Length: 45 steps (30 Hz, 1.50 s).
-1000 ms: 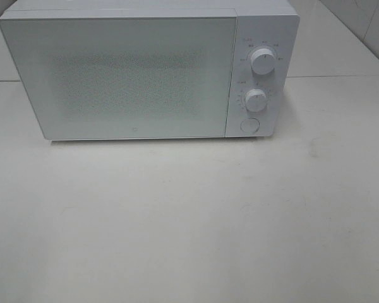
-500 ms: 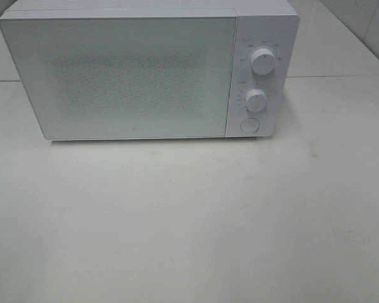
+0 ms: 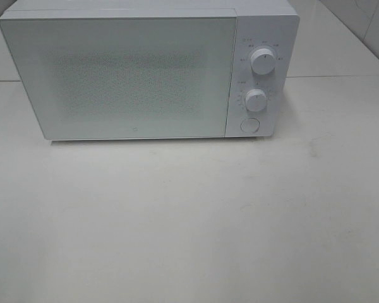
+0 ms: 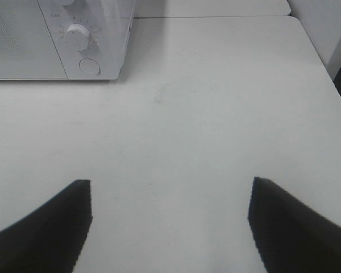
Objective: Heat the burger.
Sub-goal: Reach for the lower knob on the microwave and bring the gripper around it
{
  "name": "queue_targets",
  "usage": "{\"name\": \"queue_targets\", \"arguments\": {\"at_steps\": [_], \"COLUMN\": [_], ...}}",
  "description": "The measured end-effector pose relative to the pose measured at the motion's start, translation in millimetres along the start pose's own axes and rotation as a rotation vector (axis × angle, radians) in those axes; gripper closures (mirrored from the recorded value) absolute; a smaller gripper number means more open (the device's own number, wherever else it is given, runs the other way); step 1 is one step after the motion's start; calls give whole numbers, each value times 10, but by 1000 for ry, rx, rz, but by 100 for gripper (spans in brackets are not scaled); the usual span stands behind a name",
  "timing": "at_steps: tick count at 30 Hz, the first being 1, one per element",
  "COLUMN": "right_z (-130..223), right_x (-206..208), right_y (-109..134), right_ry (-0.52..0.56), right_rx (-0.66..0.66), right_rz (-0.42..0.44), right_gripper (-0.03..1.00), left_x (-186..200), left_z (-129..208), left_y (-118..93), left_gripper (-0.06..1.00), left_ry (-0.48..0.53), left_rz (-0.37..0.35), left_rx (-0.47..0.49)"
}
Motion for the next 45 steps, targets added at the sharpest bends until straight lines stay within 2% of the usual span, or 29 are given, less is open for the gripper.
{"name": "queue_targets", "arguments": {"at_steps": [22,31,45], "right_z": [-8,-249,-684], "right_x": [5,-59,-536], "right_y": [1,-15,-8], "right_ry": [-3,-29,-47], "right_rx": [-5,-22,-8], "right_rz": [-1,-1,-12], "right_gripper": [21,21,21], "left_x": [0,0,0], "left_z": [0,0,0], "left_y": [0,-2,-2], "left_gripper": [-3,-3,-3], "left_ry": [0,0,0], "left_rz": [0,1,1], "left_rx": [0,0,0]}}
Point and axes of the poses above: a point on each arm's last joint axis where the gripper is mounted, x pointing back along that axis away from the gripper, y along the wrist's bending axis when the last joint is at zero, z = x × y, the point moved 10 cm from there along -x, pointing out along that axis toward the gripper, and after that the axes turned 10 degrees about x, right-handed, at the moved point
